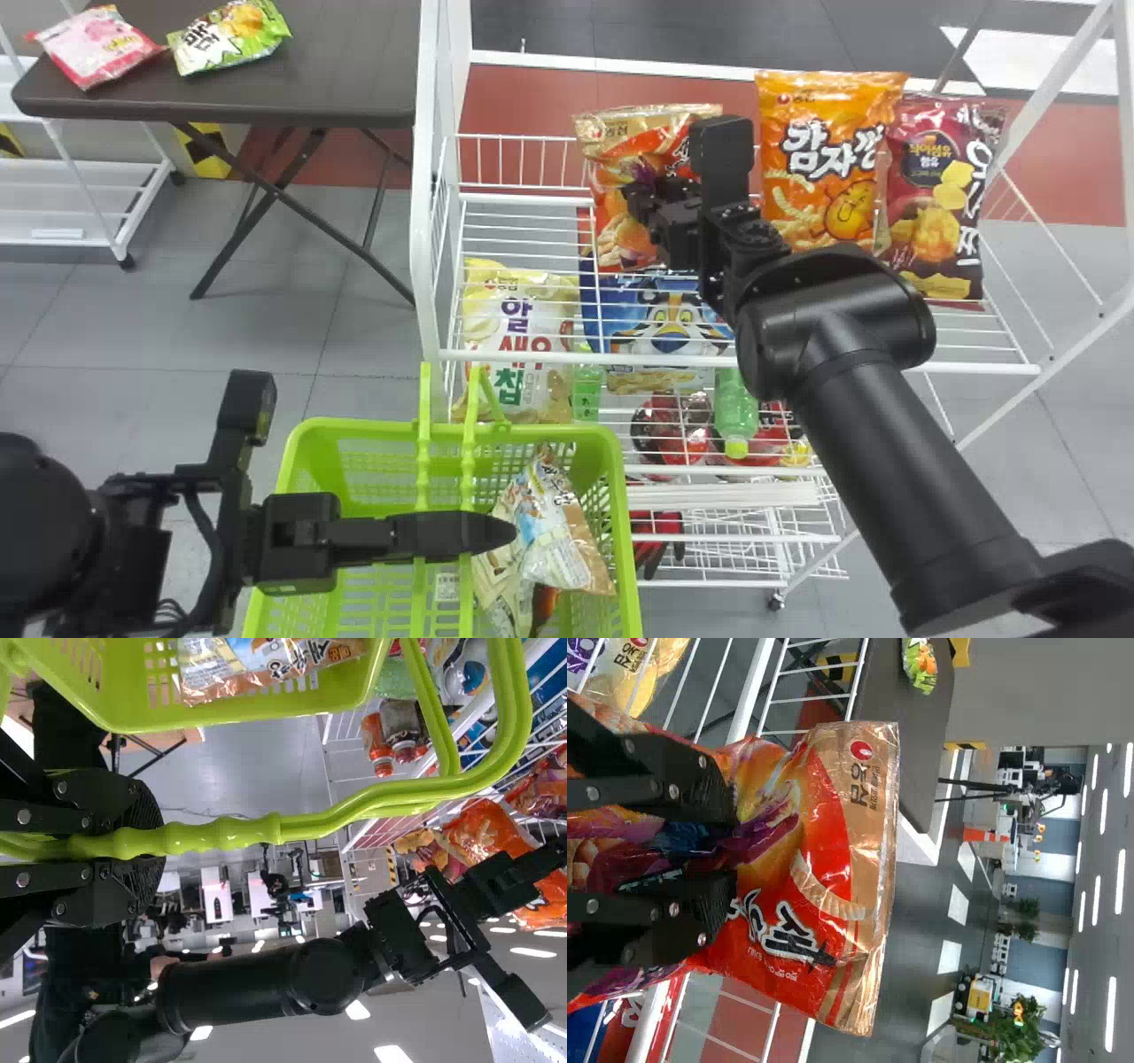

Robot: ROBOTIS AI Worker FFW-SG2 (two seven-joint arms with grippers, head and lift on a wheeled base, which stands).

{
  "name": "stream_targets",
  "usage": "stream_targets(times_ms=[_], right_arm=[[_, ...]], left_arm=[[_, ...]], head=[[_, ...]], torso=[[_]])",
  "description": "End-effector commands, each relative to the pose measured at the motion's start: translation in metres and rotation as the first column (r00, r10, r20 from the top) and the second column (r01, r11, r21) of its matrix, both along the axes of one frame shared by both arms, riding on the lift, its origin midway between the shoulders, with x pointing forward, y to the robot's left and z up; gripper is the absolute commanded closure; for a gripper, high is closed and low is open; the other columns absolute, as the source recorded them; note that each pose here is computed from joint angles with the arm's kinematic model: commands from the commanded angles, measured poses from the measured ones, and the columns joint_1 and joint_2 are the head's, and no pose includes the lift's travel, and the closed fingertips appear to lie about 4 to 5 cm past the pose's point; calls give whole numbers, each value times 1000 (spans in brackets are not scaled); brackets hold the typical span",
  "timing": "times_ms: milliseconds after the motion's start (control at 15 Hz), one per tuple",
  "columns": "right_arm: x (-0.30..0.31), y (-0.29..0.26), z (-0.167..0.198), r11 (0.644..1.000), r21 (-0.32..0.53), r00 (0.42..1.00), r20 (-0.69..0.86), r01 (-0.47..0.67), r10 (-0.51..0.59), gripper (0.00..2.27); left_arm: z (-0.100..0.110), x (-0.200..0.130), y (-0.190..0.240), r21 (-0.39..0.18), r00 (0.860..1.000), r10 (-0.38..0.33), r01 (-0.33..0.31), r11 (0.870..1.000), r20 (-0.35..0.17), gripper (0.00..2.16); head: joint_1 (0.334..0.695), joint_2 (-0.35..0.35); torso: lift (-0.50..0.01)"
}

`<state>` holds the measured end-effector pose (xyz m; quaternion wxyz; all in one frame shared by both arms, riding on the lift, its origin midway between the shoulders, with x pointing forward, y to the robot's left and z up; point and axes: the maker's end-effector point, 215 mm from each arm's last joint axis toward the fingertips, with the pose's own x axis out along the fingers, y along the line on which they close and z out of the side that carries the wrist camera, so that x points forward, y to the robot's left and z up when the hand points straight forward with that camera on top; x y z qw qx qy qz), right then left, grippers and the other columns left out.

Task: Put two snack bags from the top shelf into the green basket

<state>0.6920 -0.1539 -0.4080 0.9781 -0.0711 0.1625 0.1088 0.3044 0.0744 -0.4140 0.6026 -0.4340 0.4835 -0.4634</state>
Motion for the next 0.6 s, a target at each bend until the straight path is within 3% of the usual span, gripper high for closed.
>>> stream_targets(times_ms=[0,533], right_arm=[[-7,-5,2,1000,4,1000,10,10,-10,2246],[-86,-30,53,998,-12,997,44,68,-67,2246]], left_arm=[[0,-1,0,1,1000,-1,1,1000,-1,2145],[-1,-1,2,4,1000,2,-2,1000,-3,2145]], head=[[695,-88],[695,-121]], torso=[[-1],[-1]])
